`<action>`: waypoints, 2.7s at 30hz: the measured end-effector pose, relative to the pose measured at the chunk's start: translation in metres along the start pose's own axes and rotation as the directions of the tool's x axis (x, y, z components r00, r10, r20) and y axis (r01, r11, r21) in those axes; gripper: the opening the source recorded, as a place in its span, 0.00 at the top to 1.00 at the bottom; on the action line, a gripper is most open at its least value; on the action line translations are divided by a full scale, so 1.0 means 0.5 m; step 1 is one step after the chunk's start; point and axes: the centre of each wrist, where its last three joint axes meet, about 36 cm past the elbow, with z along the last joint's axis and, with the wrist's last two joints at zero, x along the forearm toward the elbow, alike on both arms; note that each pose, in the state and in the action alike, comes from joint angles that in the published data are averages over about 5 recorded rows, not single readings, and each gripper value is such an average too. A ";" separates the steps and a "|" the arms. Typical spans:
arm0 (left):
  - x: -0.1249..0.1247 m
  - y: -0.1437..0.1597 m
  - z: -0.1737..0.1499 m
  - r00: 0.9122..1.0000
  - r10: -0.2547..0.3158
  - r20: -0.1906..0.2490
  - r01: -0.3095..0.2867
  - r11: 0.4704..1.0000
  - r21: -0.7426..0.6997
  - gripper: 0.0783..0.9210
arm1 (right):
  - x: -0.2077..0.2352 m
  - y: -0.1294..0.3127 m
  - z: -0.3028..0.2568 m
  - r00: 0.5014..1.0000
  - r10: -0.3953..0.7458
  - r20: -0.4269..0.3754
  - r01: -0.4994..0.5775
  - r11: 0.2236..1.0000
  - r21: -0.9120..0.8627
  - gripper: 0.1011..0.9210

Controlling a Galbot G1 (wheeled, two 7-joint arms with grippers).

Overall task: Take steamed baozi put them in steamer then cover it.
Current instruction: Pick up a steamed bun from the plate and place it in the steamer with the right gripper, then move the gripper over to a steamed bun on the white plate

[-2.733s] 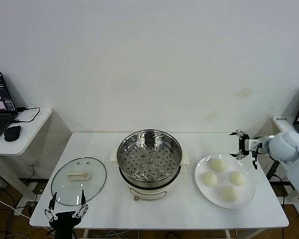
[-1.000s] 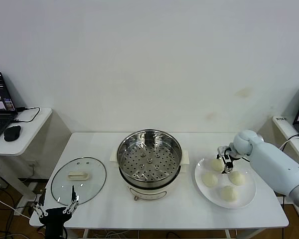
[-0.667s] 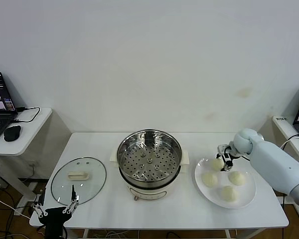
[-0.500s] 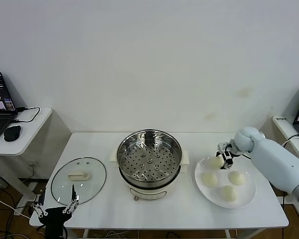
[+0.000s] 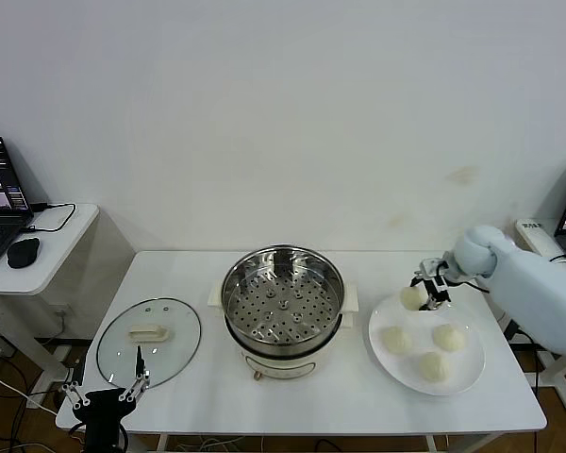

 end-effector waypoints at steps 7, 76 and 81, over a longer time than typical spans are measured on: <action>-0.001 0.003 0.000 1.000 -0.006 0.002 0.006 1.000 0.003 0.12 | 0.109 -0.053 -0.053 0.997 0.059 0.057 -0.062 0.996 0.066 0.37; -0.014 0.035 -0.023 0.996 -0.086 0.027 0.084 0.995 0.052 0.12 | 0.069 -0.205 -0.592 0.983 -0.053 0.176 -0.118 0.548 0.828 0.12; -0.020 0.036 -0.033 0.997 -0.073 0.036 0.071 0.996 0.058 0.12 | 0.154 -0.185 -0.538 0.986 -0.038 0.161 -0.092 0.684 0.723 0.12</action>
